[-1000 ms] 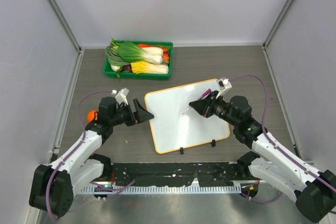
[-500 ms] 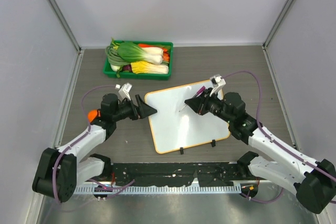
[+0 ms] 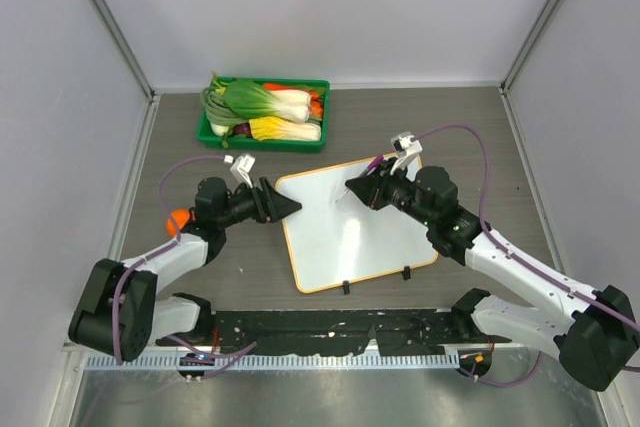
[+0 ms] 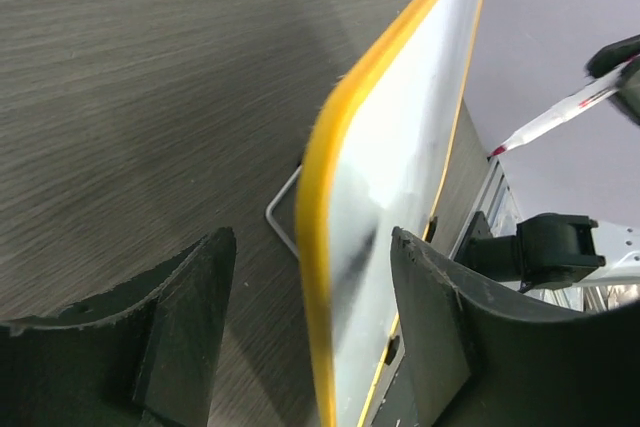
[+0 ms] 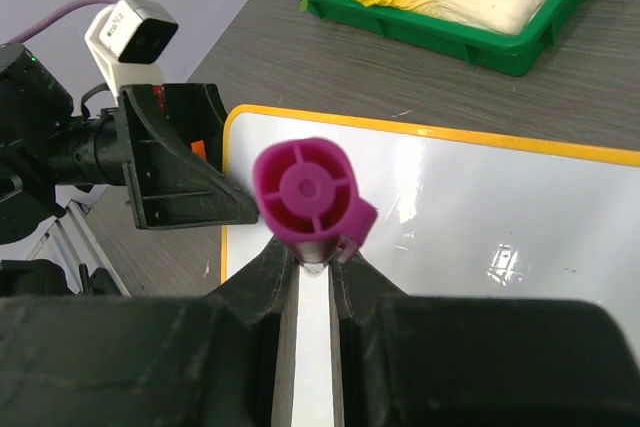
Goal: Write a sentence on the whiteboard
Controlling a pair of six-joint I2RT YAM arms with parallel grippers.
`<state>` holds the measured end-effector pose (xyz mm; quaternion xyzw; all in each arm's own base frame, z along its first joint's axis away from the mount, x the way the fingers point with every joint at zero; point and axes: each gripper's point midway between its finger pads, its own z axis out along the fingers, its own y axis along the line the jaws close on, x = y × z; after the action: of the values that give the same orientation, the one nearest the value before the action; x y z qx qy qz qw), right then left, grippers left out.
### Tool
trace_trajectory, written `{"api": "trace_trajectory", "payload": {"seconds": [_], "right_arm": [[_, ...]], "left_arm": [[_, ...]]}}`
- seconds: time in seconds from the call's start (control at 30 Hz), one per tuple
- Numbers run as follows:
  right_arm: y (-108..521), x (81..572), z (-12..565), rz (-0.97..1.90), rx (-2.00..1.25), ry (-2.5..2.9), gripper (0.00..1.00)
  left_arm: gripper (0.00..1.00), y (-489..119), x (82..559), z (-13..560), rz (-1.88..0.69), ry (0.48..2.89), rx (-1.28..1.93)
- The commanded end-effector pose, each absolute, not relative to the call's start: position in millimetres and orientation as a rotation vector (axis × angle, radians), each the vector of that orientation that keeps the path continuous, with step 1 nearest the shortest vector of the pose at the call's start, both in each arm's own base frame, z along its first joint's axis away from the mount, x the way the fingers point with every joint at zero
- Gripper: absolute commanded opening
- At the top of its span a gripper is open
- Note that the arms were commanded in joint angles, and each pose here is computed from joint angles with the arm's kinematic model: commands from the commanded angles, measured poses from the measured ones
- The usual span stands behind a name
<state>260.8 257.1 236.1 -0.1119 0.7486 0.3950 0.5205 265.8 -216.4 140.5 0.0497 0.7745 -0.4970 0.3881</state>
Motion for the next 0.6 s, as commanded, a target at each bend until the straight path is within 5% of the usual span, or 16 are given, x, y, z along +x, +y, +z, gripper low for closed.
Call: {"api": "trace_trajectory", "payload": {"seconds": [0.0,0.2,0.43,0.57], "right_arm": [[266,271,279,0.951,-0.282,1.665,0.01],[273,276,282,0.950,-0.287,1.659,0.01],[282,279,284,0.953,-0.286,1.651,0.01],[287,277,285,0.939,-0.301,1.639,0.01]], "left_arm": [[0.64,-223,269,141,-1.276,1.922,0.215],[0.52,-225,266,135,-1.295,1.949,0.227],[0.18,-220,261,119,-1.249,2.037,0.211],[0.13,-220,259,115,-1.215,2.054,0.222]]}}
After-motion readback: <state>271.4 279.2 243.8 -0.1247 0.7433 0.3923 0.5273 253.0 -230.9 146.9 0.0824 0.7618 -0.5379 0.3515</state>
